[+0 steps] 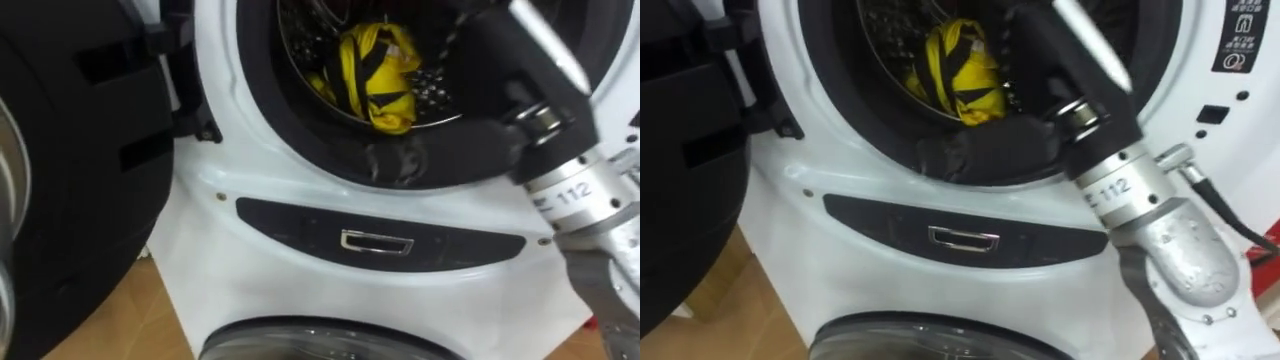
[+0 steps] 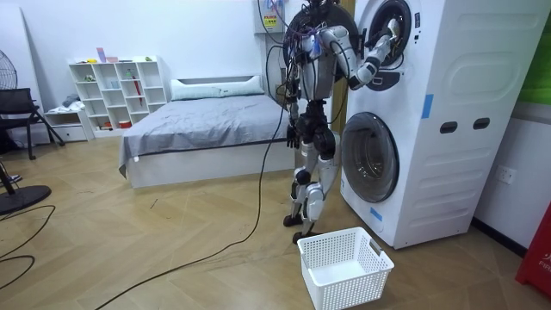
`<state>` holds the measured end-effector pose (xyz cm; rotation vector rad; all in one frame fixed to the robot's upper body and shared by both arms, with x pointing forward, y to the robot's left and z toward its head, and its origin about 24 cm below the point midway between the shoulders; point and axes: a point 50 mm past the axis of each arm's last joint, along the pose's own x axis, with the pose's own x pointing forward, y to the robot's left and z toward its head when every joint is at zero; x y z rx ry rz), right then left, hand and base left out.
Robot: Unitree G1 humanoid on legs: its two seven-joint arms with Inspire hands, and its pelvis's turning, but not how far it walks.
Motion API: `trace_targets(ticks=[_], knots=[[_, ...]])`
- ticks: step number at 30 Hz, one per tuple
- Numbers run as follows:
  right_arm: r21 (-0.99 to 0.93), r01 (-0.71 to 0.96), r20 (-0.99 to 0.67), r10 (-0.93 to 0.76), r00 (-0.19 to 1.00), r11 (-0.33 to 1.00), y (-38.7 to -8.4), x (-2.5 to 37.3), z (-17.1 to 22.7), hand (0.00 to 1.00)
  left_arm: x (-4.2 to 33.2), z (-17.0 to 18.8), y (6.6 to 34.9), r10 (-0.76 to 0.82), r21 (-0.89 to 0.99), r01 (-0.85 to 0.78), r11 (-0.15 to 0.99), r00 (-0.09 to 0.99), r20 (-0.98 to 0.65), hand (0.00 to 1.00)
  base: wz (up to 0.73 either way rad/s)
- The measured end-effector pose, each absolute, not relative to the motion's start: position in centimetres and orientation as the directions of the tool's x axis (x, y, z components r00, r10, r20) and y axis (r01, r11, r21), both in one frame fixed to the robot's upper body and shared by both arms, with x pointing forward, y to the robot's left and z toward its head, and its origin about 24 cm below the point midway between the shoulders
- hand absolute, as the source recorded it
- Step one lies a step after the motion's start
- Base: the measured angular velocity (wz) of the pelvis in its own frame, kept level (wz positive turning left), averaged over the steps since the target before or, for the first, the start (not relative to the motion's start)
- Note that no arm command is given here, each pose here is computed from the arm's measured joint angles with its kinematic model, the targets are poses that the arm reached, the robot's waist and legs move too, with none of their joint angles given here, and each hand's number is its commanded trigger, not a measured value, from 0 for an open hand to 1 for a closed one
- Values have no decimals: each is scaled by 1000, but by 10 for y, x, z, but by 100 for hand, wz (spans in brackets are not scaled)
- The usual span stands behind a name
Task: Pick clothes from washing machine
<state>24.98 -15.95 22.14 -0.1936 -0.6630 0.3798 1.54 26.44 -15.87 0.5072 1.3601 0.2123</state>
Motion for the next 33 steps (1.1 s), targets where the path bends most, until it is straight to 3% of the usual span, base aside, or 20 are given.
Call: trace_targets(ticks=[9, 20, 33], knots=[[-306, -191, 569, 340, 749, 933, -165, 253, 220, 0, 14, -158, 266, 435, 465, 136, 875, 204, -877, 0, 0], [-344, -178, 465, 332, 821, 922, -166, 280, 204, 0, 12, -159, 267, 444, 465, 137, 875, 159, -882, 0, 2], [-547, -148, 313, 366, 877, 824, -165, 314, 206, 0, 16, -155, 273, 426, 446, 167, 880, 141, -894, 0, 6]])
